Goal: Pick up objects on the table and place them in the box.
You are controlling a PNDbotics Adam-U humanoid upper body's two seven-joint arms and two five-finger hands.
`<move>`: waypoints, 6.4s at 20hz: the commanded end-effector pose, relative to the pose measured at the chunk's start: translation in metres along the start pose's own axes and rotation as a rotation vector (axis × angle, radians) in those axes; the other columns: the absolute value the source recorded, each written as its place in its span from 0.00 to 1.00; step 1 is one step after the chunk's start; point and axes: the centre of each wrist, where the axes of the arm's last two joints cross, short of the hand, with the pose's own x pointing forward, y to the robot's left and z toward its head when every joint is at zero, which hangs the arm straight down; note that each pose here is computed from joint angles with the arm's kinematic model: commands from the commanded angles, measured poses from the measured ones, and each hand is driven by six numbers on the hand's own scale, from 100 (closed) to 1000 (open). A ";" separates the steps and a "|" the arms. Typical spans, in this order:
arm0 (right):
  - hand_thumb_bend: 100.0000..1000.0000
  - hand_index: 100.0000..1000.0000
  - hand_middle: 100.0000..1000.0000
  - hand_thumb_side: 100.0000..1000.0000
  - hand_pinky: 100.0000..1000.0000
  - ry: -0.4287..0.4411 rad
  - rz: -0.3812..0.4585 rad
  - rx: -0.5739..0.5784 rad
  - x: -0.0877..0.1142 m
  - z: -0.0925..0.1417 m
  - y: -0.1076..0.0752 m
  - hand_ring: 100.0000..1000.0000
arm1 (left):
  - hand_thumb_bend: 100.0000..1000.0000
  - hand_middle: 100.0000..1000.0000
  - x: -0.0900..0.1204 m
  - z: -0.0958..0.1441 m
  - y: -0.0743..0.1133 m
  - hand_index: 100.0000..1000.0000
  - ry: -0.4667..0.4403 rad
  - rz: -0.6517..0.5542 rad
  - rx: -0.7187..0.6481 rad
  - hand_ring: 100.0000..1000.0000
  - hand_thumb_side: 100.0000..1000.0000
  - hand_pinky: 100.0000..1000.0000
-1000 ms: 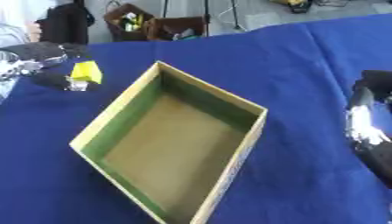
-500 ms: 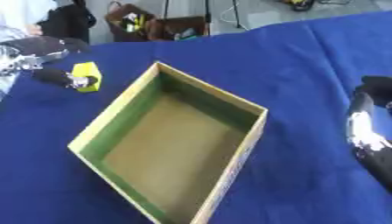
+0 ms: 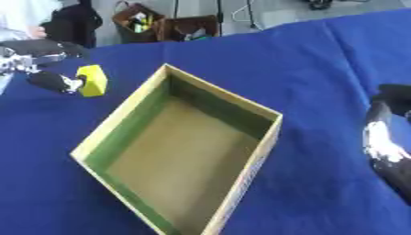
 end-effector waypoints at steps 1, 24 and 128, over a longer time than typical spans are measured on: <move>0.00 0.71 0.55 0.36 0.70 -0.023 0.029 0.009 0.004 -0.002 -0.004 0.63 | 0.39 1.00 -0.020 0.019 0.020 1.00 0.039 0.004 0.033 0.96 0.77 0.86; 0.00 0.71 0.53 0.36 0.71 -0.045 0.030 0.048 0.007 -0.004 0.001 0.61 | 0.53 1.00 -0.043 0.033 0.021 1.00 0.154 -0.030 0.066 0.98 0.77 0.86; 0.00 0.70 0.53 0.35 0.68 0.031 -0.114 -0.029 0.006 -0.006 0.000 0.60 | 0.00 0.25 0.212 0.018 -0.012 0.43 -0.735 0.251 0.128 0.13 0.30 0.00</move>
